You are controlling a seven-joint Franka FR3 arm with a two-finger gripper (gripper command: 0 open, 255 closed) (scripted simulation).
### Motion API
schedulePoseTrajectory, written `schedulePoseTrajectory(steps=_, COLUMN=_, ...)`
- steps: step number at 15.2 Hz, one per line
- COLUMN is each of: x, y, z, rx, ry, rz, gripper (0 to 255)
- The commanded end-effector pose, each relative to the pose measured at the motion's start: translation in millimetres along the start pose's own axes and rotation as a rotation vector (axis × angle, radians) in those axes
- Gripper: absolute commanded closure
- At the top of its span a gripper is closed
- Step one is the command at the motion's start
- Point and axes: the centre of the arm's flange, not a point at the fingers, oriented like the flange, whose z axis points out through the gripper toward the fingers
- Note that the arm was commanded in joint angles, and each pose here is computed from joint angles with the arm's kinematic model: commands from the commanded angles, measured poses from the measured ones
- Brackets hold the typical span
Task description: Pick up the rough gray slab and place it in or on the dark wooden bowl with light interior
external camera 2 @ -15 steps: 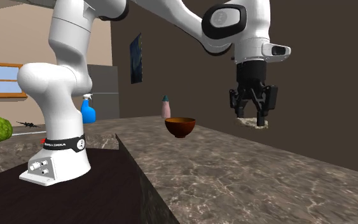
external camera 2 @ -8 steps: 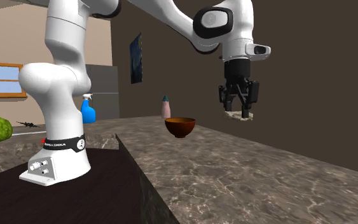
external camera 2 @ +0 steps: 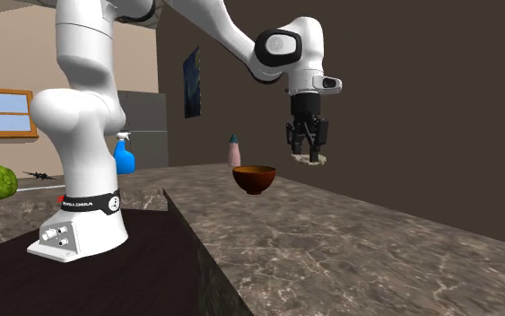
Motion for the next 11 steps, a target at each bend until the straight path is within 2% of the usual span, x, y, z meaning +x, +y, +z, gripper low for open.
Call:
schedulePoseTrajectory(steps=1, x=-2, y=-28, z=-1, rx=-0.001, ry=0.0, rz=0.001, gripper=255)
schedulePoseTrajectory(steps=11, x=0, y=-160, z=-5, rx=-0.001, ry=0.0, rz=0.001, gripper=255)
